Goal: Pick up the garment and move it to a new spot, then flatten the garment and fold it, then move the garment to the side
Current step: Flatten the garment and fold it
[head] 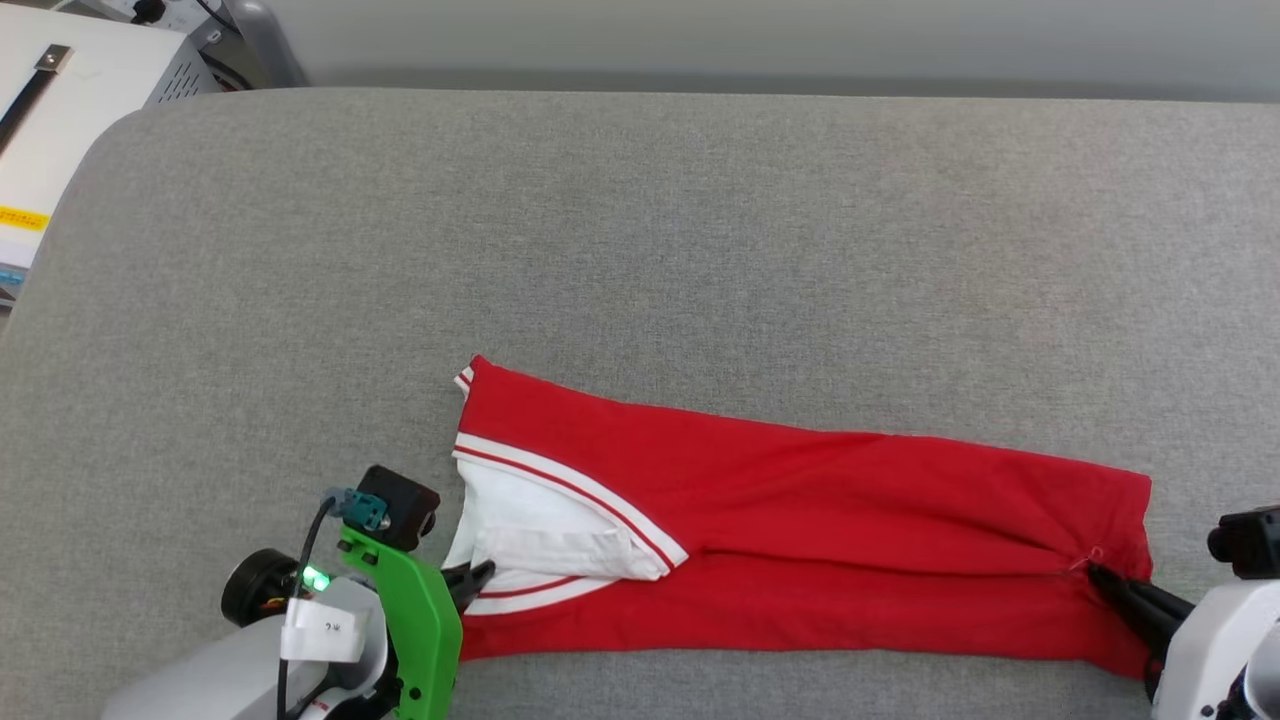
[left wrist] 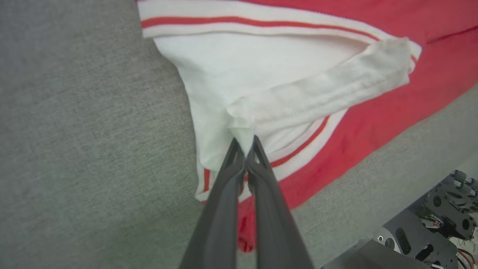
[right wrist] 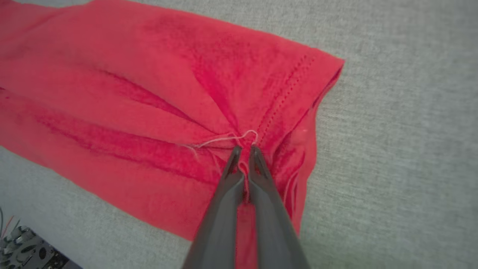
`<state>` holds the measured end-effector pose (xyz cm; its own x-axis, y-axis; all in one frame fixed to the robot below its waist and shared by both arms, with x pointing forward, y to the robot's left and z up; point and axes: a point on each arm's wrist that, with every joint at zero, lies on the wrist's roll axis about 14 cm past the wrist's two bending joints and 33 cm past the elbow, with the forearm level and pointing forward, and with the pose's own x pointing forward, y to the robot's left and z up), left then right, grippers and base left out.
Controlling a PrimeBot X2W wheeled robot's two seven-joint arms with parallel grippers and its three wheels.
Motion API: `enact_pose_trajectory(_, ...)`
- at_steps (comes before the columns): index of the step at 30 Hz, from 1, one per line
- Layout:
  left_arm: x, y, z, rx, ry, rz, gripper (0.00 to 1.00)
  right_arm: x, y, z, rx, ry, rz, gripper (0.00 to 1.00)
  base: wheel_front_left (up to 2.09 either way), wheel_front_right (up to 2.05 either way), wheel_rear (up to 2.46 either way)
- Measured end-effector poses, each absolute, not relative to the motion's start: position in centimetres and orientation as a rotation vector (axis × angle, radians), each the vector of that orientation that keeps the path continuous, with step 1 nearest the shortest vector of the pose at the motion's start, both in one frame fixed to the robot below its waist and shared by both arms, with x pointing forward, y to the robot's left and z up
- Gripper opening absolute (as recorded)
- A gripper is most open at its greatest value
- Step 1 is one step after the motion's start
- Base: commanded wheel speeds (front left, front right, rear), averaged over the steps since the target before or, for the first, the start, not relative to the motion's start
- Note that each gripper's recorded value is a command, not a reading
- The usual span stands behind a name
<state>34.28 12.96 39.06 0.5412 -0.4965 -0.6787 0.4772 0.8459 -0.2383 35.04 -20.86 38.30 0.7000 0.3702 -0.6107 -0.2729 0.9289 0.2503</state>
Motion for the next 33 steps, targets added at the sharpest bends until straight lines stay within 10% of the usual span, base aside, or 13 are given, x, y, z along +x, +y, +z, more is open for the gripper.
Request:
enact_pose_trajectory(4, 34.6, 12.9, 38.2, -0.043, 0.81, -0.542, 0.02, 34.7, -20.5, 37.4, 0.188, 0.746, 0.343, 0.0, 0.0, 0.0, 0.0)
enact_pose_trajectory(5, 34.9, 13.0, 38.3, -0.048, 0.794, -0.528, 0.36, 34.7, -20.5, 37.4, 0.193, 0.746, 0.341, 0.0, 0.0, 0.0, 0.0)
enact_pose_trajectory(6, 35.2, 13.1, 38.4, -0.052, 0.771, -0.515, 1.0, 34.8, -20.5, 37.5, 0.199, 0.742, 0.34, 0.24, 0.0, 0.0, 0.0)
enact_pose_trajectory(7, 35.6, 13.3, 38.8, -0.059, 0.739, -0.496, 1.0, 34.9, -20.5, 37.7, 0.207, 0.735, 0.337, 0.49, 0.0, 0.0, 0.0)
enact_pose_trajectory(8, 36.0, 13.5, 39.1, -0.063, 0.713, -0.48, 1.0, 34.8, -20.3, 38.0, 0.213, 0.729, 0.342, 1.0, 0.0, 0.0, 0.0)
enact_pose_trajectory(18, 39.3, 16.0, 44.8, -0.038, 0.359, -0.293, 1.0, 37.5, -21.5, 46.0, 0.342, 0.532, 0.346, 1.0, 0.0, 0.0, 0.0)
enact_pose_trajectory(33, 41.0, 19.3, 49.9, 0.016, 0.026, 0.017, 1.0, 36.3, -23.2, 39.1, 0.4, 0.906, 0.268, 1.0, 0.0, 0.0, 0.0)
